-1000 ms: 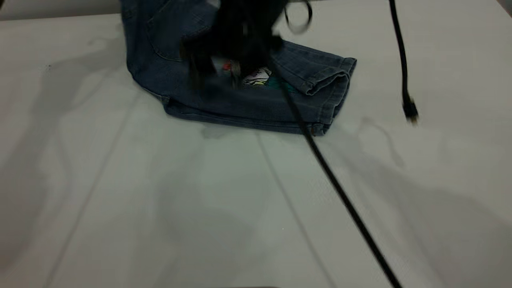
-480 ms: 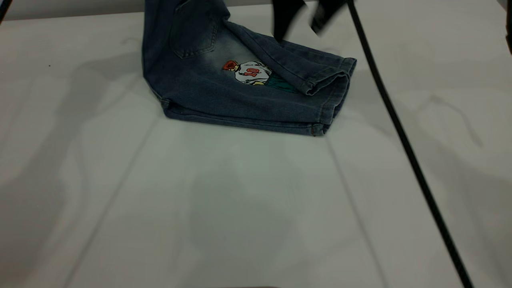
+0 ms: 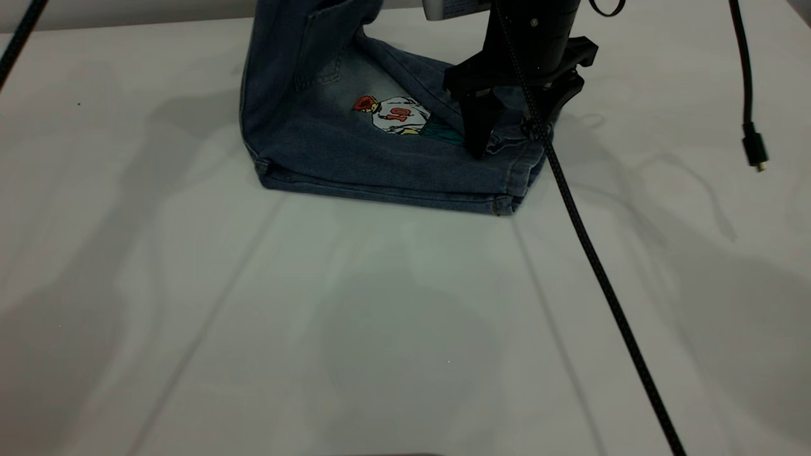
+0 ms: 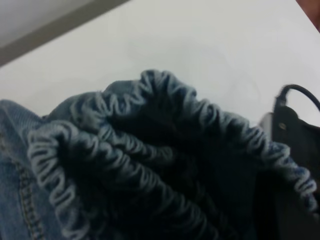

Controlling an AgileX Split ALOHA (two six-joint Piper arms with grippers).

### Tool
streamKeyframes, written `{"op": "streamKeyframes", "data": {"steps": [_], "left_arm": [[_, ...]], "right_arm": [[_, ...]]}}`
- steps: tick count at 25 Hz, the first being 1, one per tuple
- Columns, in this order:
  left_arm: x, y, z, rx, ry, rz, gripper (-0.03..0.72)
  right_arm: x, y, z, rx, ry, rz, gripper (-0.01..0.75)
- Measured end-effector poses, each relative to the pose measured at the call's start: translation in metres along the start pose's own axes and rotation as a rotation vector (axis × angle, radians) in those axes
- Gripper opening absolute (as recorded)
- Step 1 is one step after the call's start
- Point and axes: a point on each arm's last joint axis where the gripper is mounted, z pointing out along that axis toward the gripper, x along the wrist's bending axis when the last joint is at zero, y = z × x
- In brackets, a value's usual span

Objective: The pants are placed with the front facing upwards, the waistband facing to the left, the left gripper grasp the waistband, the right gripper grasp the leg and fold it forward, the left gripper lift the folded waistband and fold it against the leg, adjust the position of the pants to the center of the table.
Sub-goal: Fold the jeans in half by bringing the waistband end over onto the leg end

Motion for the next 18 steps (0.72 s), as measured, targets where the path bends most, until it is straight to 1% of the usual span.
{"op": "streamKeyframes", "data": {"steps": [4,7,10,13,16,18], "left_arm": [[-0.012,-0.002,0.007,0.031,-0.031,0.015,0.026],[-0.017,-0.003,0.009,0.049,-0.045,0.022,0.026],[-0.017,-0.004,0.009,0.062,-0.051,0.023,0.026],[-0.018,-0.005,0.009,0.068,-0.055,0.024,0.026],[-0.023,-0.004,0.009,0.07,-0.061,0.032,0.026],[-0.03,-0.004,0.013,0.081,-0.063,0.051,0.026]], "right_arm": [[-0.001,0.003,-0.001,-0.024,-0.012,0.001,0.506],[-0.004,0.007,-0.01,-0.046,-0.055,-0.029,0.506],[-0.011,0.016,-0.037,-0.084,-0.098,-0.029,0.506],[-0.025,0.022,-0.073,-0.134,-0.118,0.006,0.506],[-0.046,0.025,-0.102,-0.187,-0.131,0.053,0.506],[-0.064,0.024,-0.117,-0.216,-0.137,0.1,0.506]]}}
